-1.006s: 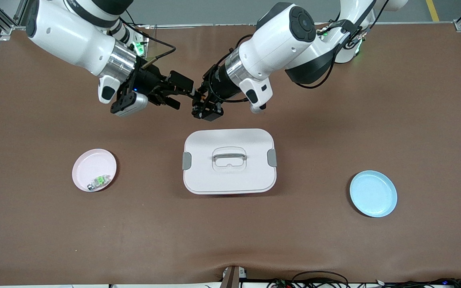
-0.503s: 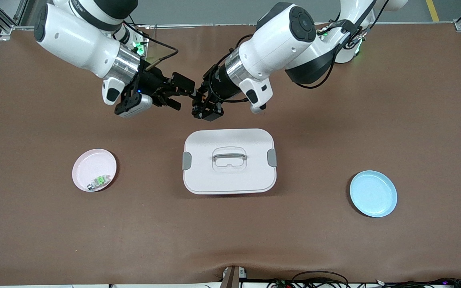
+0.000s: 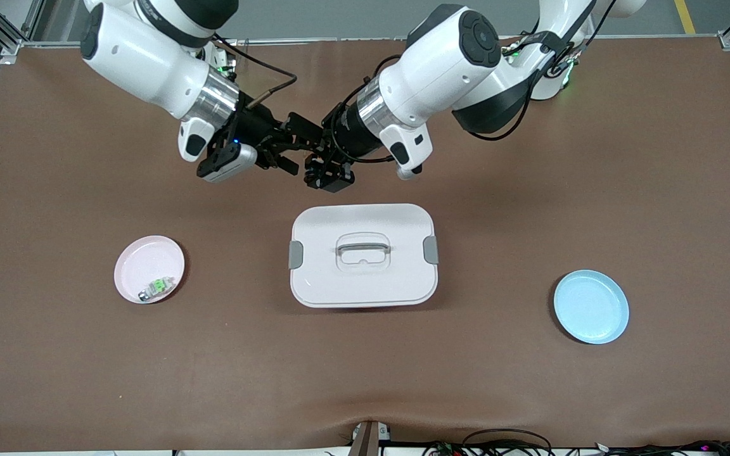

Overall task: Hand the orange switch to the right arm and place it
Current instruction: 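Close the right gripper on the orange switch beside the left gripper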

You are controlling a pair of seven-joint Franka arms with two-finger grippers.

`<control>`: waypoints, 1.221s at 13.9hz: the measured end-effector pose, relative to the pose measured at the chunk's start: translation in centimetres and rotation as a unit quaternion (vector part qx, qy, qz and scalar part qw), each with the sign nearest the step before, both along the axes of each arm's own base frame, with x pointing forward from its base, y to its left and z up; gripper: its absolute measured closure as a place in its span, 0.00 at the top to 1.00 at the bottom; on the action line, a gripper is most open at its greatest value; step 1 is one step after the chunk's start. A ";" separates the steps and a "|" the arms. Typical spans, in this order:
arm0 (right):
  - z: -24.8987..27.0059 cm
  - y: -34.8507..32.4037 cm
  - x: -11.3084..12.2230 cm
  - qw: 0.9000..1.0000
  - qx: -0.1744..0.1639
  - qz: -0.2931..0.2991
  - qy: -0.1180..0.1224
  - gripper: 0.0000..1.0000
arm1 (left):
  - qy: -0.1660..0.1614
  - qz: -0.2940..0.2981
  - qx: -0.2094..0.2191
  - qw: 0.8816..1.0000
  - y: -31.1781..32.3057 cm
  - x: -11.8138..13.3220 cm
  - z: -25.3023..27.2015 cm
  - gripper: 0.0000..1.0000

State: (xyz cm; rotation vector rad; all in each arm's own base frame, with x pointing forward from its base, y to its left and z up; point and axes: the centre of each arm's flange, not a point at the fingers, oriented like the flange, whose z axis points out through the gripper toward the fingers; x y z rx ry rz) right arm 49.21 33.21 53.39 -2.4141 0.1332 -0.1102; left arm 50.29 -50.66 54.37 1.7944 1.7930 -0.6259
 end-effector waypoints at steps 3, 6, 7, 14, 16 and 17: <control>-0.2 0.0 -0.1 1.000 -0.001 0.000 0.001 1.00 | 0.000 0.000 0.000 1.000 0.0 0.0 0.0 0.72; -0.2 -0.1 0.0 1.000 -0.001 0.001 0.003 0.86 | 0.000 0.000 0.000 1.000 0.0 0.0 0.0 0.72; -0.2 -0.2 0.0 1.000 -0.002 0.000 0.004 0.81 | 0.000 0.001 0.000 1.000 0.1 0.1 0.0 0.72; 0.8 -0.1 -0.1 1.000 0.005 0.005 -0.005 0.42 | 0.001 0.000 0.000 1.000 -0.1 0.0 -0.2 0.72; 0.9 -0.1 0.0 1.000 0.005 0.005 -0.006 0.42 | 0.001 0.000 -0.001 1.000 -0.1 0.1 -0.2 0.72; 0.9 -0.1 0.0 1.000 0.005 0.006 -0.006 0.42 | 0.001 0.000 -0.001 1.000 -0.1 0.1 -0.2 0.72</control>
